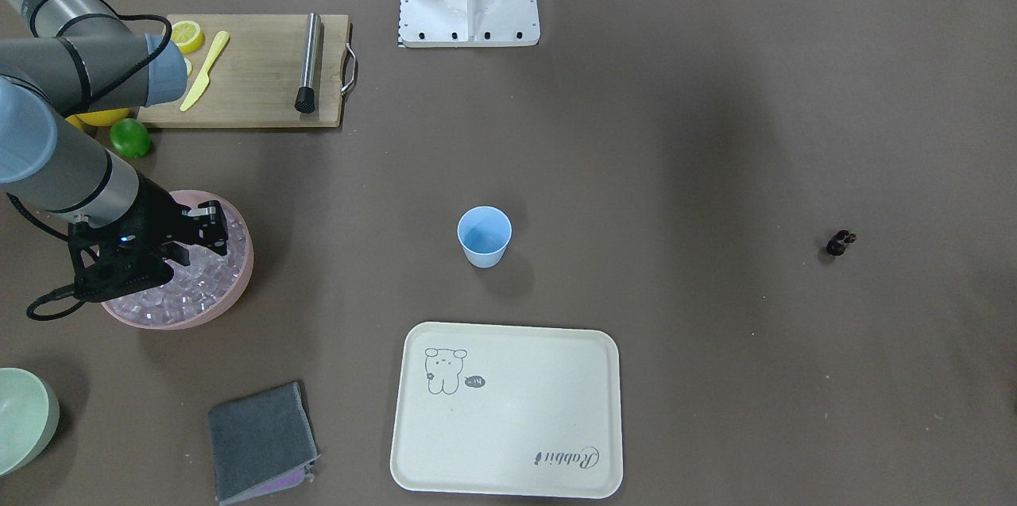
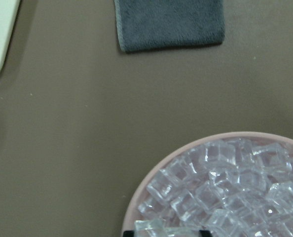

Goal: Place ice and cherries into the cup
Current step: 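Lift the ice and carry it with the right gripper to the blue cup, then open the right gripper above the blue cup to drop the ice, then move the right gripper back to the ice bowl, then grasp more ice cubes from the pink bowl with the right gripper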

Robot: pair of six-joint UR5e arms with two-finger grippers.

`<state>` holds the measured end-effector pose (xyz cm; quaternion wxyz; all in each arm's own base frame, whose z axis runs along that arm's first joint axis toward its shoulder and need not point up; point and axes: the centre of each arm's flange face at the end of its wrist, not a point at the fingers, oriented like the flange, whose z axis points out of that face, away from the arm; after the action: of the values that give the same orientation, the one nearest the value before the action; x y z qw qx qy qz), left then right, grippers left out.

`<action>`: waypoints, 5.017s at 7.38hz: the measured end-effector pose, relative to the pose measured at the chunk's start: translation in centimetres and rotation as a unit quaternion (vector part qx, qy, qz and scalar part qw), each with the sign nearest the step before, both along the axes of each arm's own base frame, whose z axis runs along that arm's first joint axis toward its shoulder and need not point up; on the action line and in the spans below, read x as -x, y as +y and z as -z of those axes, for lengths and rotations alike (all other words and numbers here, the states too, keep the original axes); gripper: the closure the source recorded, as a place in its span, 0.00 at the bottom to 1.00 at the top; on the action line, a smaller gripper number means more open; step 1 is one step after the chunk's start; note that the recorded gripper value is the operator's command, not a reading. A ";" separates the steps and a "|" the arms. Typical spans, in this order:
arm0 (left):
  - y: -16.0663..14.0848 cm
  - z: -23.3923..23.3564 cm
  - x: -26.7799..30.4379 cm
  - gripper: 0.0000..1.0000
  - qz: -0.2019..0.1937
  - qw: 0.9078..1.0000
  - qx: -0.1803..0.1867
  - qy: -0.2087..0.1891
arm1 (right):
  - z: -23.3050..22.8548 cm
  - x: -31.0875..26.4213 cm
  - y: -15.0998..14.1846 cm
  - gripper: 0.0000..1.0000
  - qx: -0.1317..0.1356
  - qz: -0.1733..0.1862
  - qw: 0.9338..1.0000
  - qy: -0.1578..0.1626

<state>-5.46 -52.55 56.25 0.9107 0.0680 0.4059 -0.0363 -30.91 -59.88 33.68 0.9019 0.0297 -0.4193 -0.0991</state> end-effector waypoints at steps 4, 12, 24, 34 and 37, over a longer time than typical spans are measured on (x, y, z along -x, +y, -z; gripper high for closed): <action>0.3 -0.7 0.0 0.02 0.011 1.000 0.017 0.002 | 19.1 16.7 4.4 0.77 0.040 -0.078 0.996 0.018; 0.4 -3.5 0.4 0.02 0.016 0.999 0.042 0.001 | 21.6 25.6 7.7 0.00 0.030 -0.087 0.996 0.006; 0.0 -3.6 0.5 0.02 0.017 0.999 0.044 0.003 | -4.9 1.3 -0.9 0.01 -0.087 -0.002 0.988 0.128; 0.5 -4.1 0.5 0.02 0.016 0.999 0.047 0.003 | -9.8 1.5 7.8 0.38 -0.271 0.181 0.917 0.230; 0.5 -3.9 0.5 0.02 0.016 0.999 0.045 0.003 | -10.5 1.2 8.0 0.49 -0.266 0.185 0.917 0.231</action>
<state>-5.92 -52.07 60.20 0.9109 0.0337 0.4053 -0.0694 -32.10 -51.92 44.13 0.8981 0.1668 -0.1551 -0.3763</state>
